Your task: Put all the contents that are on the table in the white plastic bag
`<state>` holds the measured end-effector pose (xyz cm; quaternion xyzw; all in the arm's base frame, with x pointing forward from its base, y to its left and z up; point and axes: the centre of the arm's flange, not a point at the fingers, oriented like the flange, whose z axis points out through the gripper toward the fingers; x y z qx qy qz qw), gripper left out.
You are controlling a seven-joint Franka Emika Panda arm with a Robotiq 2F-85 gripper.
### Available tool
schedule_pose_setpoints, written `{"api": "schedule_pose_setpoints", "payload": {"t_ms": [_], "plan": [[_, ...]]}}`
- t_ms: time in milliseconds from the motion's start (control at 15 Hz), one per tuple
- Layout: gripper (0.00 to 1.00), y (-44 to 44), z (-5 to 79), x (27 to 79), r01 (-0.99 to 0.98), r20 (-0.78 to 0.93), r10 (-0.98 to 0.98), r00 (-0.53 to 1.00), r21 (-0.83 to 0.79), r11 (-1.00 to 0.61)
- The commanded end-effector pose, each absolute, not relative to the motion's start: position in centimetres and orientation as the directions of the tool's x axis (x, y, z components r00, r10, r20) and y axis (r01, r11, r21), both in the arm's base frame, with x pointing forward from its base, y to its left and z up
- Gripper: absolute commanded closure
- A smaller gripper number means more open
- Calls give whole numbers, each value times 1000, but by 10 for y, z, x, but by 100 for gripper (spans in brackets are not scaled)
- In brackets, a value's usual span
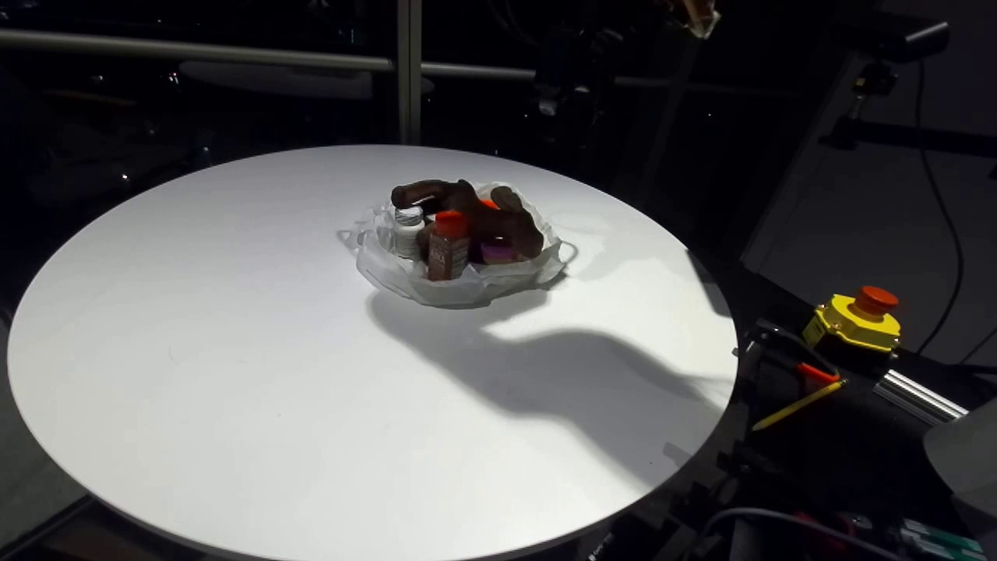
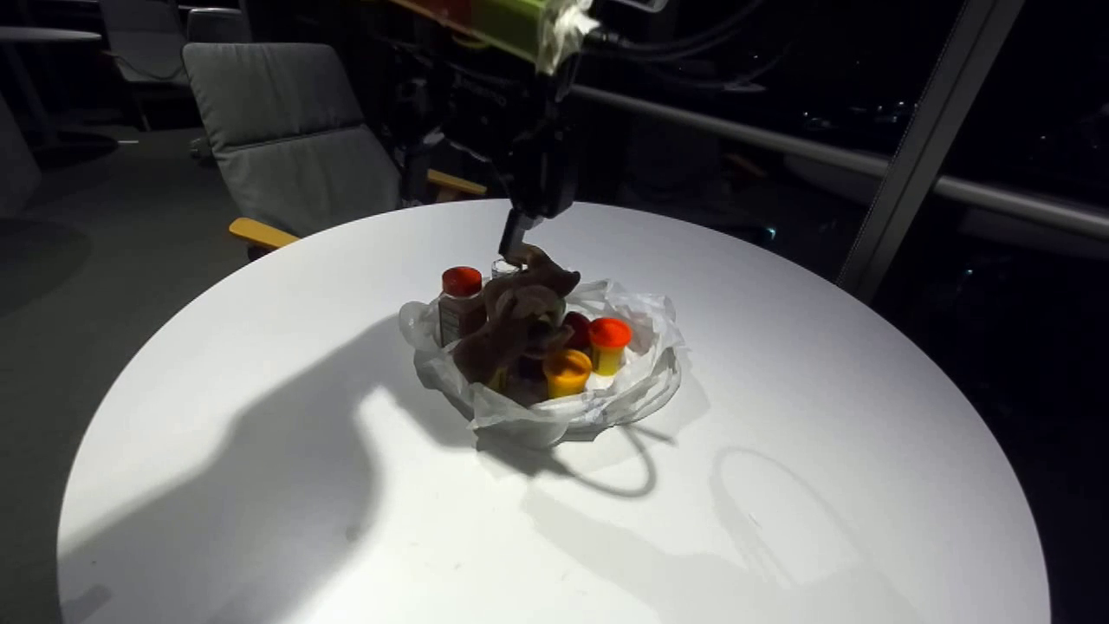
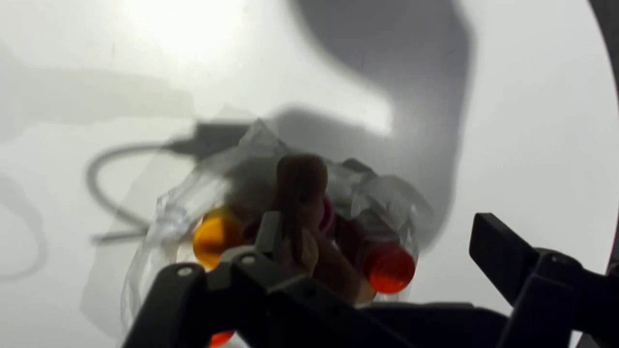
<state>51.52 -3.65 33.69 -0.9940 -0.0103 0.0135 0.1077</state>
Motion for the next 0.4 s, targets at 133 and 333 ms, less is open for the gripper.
{"api": "schedule_pose_setpoints", "payload": {"t_ms": [133,333], "plan": [[0,-66,371,448,-35,-234,36,971,-293,-955],[0,-70,361,453,-40,-256,41,966,-304,-952]]}}
